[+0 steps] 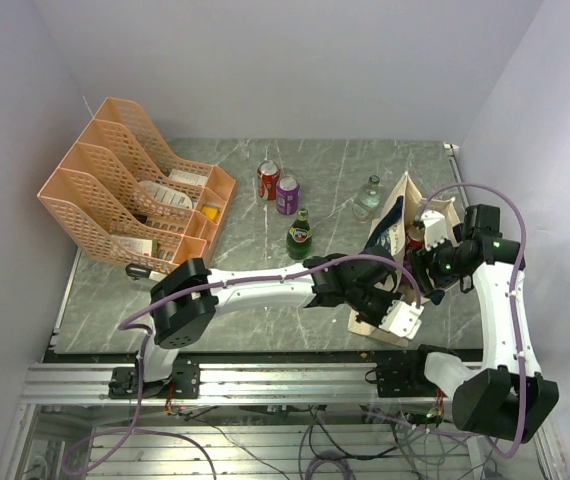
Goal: Place the beverage into the canvas bag
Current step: Pick up the drink from the canvas bag.
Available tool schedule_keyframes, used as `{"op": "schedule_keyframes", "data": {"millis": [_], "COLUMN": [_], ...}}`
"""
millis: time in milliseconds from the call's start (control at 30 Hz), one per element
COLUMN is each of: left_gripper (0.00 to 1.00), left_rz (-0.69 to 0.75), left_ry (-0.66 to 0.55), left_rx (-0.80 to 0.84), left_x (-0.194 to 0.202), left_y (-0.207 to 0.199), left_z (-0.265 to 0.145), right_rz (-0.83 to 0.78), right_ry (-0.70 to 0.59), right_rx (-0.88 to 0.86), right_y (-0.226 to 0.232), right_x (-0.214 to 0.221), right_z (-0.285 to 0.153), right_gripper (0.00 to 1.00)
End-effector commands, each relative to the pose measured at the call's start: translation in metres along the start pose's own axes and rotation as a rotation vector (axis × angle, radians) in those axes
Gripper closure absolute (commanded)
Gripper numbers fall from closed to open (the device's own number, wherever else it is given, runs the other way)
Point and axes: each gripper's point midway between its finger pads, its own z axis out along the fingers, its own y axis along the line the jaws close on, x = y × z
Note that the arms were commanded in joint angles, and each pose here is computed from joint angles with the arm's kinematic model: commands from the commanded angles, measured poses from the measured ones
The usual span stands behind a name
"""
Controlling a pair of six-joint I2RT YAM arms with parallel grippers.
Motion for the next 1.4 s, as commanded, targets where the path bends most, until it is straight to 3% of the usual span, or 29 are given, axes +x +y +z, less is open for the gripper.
{"op": "schedule_keyframes", "data": {"millis": [0,333,733,833,900,933,1167,1367], "left_gripper": [0.93,0.93,0.93,0.93,0.93,0.93,0.93,0.93], "left_rz": [-0.135,-0.169,-0.251,-0.254,-0.256,-0.260,-0.273,-0.282], "left_ry": [0.130,0.184,0.173,0.160,0.151,0.147,0.126,0.142], "left_rx": [0.190,0.253,0.213,0.197,0.183,0.178,0.138,0.144], "left_x": [0.063,0.092,0.089,0.081,0.075,0.073,0.060,0.061], "left_y": [-0.060,-0.080,-0.062,-0.054,-0.049,-0.047,-0.037,-0.039], "left_z": [0.013,0.023,0.005,-0.003,-0.008,-0.010,-0.019,-0.022], "right_rz": [-0.080,-0.073,0.045,0.070,0.086,0.086,-0.009,-0.302], "right_ry": [0.038,0.097,0.018,0.021,0.032,0.037,0.052,-0.039], "right_rx": [0.062,0.080,0.048,0.053,0.071,0.078,0.086,-0.003], "right_y": [-0.011,-0.015,-0.028,-0.037,-0.043,-0.046,-0.056,-0.037], "right_x": [0.016,0.031,-0.013,-0.020,-0.021,-0.021,-0.009,-0.006], "right_z": [0.005,0.008,0.011,0.019,0.026,0.030,0.059,0.066], "right_gripper": [0.42,0.43,0.39,0.31,0.10,0.06,0.05,0.04]}}
